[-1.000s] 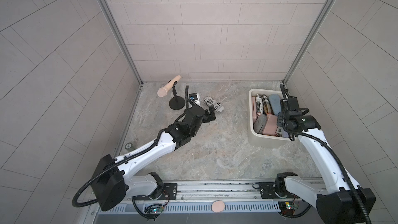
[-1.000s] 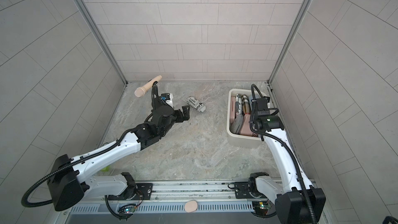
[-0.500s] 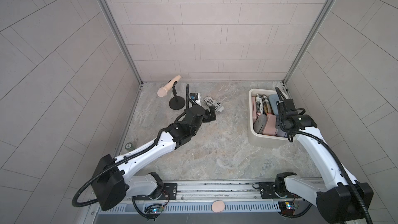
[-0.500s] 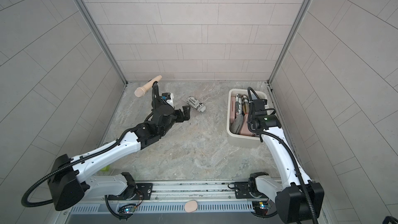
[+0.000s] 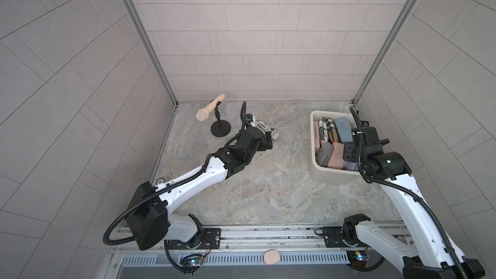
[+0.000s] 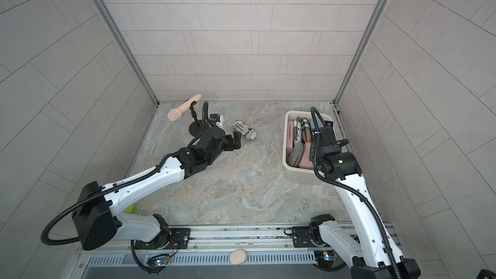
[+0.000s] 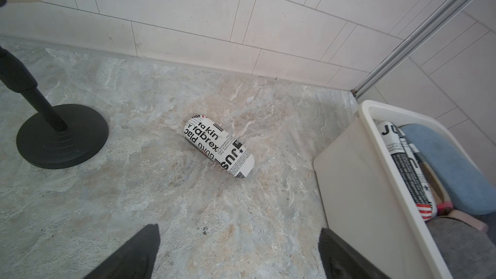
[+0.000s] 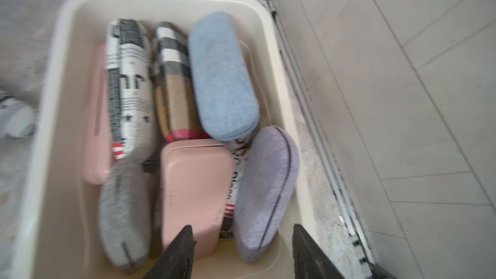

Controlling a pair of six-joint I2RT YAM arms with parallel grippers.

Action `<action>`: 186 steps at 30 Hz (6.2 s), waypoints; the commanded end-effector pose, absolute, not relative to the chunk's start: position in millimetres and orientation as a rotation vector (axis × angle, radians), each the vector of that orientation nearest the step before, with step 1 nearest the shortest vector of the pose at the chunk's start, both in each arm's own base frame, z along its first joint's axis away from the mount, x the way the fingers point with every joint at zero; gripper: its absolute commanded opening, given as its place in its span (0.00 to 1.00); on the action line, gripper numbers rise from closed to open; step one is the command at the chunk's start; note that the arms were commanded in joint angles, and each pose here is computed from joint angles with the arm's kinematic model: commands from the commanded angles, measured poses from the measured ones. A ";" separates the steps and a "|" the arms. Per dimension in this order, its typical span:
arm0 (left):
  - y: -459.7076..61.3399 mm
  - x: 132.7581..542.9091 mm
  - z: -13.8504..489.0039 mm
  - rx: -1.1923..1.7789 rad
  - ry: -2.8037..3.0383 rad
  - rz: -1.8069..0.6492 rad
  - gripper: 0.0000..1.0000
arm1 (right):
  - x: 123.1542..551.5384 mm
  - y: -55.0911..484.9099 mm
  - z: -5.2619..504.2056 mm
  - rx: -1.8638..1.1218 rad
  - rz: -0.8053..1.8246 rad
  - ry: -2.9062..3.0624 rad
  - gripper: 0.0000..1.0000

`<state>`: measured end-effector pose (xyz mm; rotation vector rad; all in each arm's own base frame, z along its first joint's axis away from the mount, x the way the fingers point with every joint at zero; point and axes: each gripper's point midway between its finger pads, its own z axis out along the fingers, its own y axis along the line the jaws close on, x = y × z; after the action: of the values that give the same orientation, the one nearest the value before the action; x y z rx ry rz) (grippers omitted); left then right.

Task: Put the glasses cases into the storage boxes
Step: Place the glasses case in the storage box, then pick up the glasses case at the center of the board, then place the glasses case in the storage box.

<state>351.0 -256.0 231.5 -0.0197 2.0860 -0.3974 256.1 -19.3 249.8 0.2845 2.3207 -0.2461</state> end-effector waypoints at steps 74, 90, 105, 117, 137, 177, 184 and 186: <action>-256.2 511.3 6.8 -0.145 2.685 -0.087 0.67 | 258.7 62.8 257.5 0.082 0.277 2.229 0.92; -279.6 472.1 126.6 0.026 2.521 -0.458 0.53 | 265.7 69.6 276.2 0.096 0.317 2.187 0.85; -308.4 347.7 269.4 0.287 2.010 -0.974 0.52 | 289.1 128.2 315.8 0.142 0.651 2.048 0.81; -304.0 320.3 290.5 0.223 1.864 -1.134 0.51 | 314.1 212.0 355.5 0.030 0.844 1.951 0.77; -303.9 315.3 296.3 0.247 1.846 -1.149 0.51 | 364.4 279.8 341.9 -0.046 0.936 2.017 0.32; -269.3 319.7 304.0 0.131 1.809 -0.992 0.96 | 274.7 -50.0 254.3 0.480 -0.424 2.139 0.18; -268.4 320.6 304.1 0.127 1.814 -0.989 0.96 | 264.0 -41.7 257.6 0.455 -0.365 2.174 0.56; -269.0 321.6 302.5 0.125 1.821 -0.989 0.96 | 263.2 -36.5 265.4 0.430 -0.351 2.174 0.61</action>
<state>319.8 -269.9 304.6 0.1369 1.8117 -0.9936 270.0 -39.5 252.1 0.4400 2.1835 -0.3668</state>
